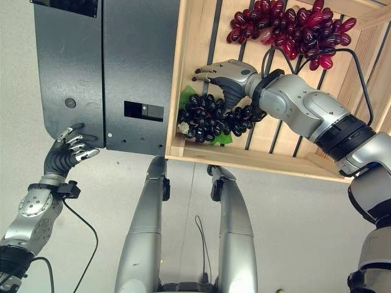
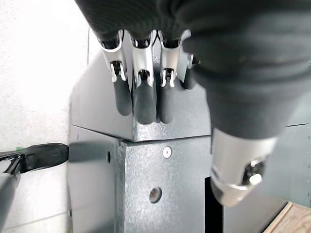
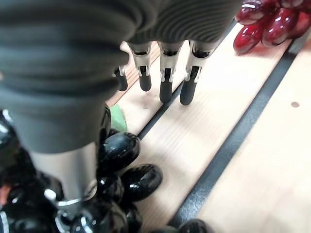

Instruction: Pick up the fruits from the basket on one side to the basket on the other side

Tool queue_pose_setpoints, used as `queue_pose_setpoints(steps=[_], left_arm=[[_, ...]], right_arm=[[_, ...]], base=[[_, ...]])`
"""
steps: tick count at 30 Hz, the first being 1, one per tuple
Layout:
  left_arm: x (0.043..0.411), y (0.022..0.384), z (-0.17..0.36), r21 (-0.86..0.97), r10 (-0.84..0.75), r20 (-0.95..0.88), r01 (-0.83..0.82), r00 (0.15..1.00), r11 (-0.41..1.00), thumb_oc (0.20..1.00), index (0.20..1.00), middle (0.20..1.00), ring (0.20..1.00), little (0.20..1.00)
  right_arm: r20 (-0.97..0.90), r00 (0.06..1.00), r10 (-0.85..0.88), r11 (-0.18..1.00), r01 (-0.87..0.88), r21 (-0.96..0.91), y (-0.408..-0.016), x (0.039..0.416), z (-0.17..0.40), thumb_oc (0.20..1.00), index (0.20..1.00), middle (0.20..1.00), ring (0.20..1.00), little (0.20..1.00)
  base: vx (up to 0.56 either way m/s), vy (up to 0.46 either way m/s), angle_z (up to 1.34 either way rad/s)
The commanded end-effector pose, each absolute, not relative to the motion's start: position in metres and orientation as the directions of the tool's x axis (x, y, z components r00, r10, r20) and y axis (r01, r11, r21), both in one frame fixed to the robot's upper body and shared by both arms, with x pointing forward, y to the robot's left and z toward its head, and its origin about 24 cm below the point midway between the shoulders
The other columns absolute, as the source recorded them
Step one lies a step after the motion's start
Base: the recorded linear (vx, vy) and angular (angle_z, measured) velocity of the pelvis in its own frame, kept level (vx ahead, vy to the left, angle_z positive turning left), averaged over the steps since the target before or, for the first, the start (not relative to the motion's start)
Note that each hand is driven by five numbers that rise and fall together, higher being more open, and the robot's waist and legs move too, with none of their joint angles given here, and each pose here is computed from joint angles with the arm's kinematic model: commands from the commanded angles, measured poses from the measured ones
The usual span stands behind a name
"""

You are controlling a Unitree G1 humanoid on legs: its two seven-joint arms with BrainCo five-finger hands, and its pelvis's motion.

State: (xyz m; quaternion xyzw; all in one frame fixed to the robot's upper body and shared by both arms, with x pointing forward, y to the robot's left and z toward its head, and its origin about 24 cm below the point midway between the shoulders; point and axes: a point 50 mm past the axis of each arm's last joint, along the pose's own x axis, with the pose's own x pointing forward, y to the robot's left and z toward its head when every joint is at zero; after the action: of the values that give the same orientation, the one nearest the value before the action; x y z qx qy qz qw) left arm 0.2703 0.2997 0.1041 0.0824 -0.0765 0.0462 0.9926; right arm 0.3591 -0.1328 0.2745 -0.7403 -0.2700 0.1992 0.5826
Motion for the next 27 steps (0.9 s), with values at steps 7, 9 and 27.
queue_pose_setpoints(steps=[7, 9, 27], left_arm=[[0.28, 0.285, 0.095, 0.157, 0.053, 0.128, -0.073, 0.99, 0.985, 1.0, 1.0, 1.0, 1.0, 1.0], [0.28, 0.285, 0.093, 0.153, 0.064, 0.125, -0.083, 0.99, 0.985, 1.0, 1.0, 1.0, 1.0, 1.0], [0.277, 0.292, 0.091, 0.139, 0.106, 0.123, -0.123, 0.987, 0.983, 1.0, 1.0, 1.0, 1.0, 1.0]], right_arm=[[-0.212, 0.864, 0.456, -0.28, -0.086, -0.956, -0.158, 0.377, 0.187, 1.0, 1.0, 1.0, 1.0, 1.0], [-0.206, 0.866, 0.455, -0.26, -0.093, -0.961, -0.158, 0.377, 0.183, 1.0, 1.0, 1.0, 1.0, 1.0], [-0.255, 0.816, 0.519, -0.147, -0.209, -0.967, -0.162, 0.353, 0.169, 1.0, 1.0, 1.0, 1.0, 1.0]], base=[[0.0, 0.007, -0.05], [0.0, 0.005, -0.02], [0.01, -0.003, -0.01]])
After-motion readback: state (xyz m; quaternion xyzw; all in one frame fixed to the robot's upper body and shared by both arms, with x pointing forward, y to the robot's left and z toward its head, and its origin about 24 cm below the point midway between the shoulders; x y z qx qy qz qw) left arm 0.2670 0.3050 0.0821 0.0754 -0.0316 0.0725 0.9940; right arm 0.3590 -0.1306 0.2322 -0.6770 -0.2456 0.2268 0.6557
